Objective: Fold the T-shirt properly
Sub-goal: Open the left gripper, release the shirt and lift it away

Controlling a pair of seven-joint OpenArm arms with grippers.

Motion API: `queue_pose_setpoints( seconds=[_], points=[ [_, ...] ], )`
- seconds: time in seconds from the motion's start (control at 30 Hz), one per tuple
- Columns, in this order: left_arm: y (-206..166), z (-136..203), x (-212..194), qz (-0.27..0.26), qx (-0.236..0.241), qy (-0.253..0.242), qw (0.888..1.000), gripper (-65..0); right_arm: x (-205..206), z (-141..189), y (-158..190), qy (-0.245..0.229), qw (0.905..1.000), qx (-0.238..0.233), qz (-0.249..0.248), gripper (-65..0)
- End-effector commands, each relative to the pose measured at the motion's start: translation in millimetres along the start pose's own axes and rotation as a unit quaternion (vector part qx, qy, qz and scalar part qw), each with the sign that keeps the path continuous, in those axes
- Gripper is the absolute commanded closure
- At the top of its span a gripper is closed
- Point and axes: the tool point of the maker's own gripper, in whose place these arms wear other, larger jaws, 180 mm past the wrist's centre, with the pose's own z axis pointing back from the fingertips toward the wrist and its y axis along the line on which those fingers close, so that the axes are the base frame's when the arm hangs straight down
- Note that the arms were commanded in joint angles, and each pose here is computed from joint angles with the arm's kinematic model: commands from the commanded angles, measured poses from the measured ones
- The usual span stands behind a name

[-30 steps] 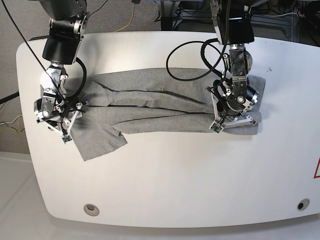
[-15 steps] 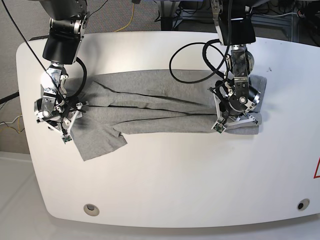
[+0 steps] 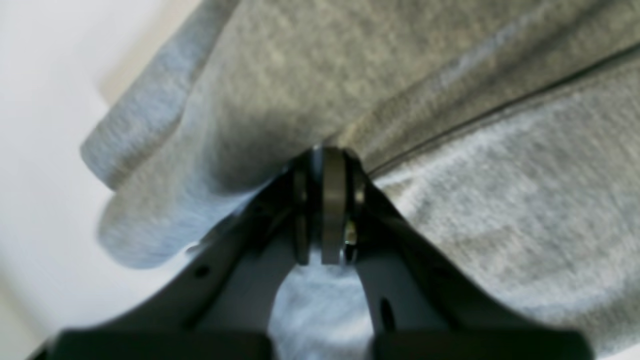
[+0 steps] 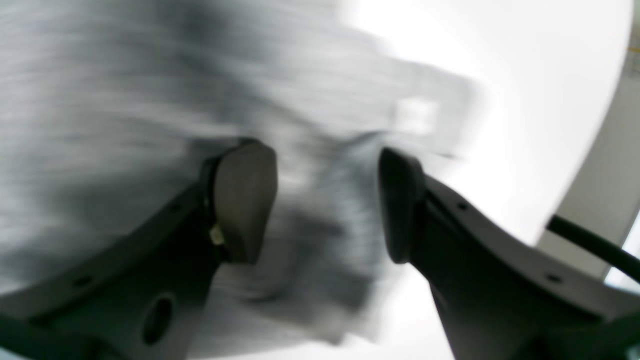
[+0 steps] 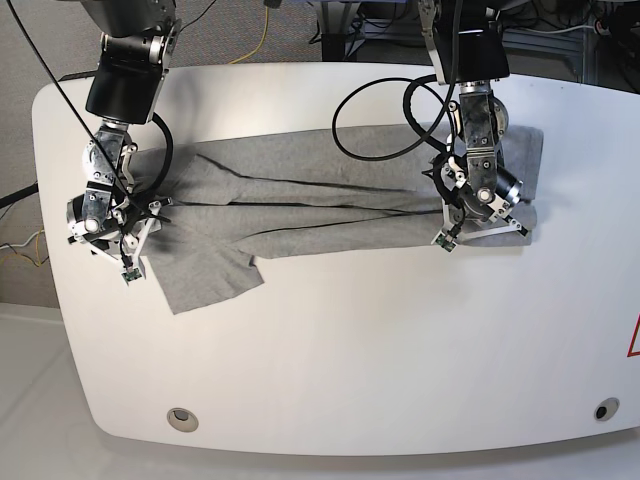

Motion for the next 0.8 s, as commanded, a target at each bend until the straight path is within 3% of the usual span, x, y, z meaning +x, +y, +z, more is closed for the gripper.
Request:
queue_pose_setpoints(
  seconds=[0.0, 0.77],
  points=[
    [16.5, 17.0, 27.7, 0.003, 0.025, -0.04, 0.999, -2.5, 21.4, 15.3, -19.4, -0.033, 0.9991, -0.028, 0.001, -34.3],
    [85.0, 85.0, 70.1, 0.035, 0.126, -0.098, 0.987, -2.5, 50.8, 53.6, -38.1, -0.074, 0.9947, -0.071, 0.007, -34.3]
  ],
)
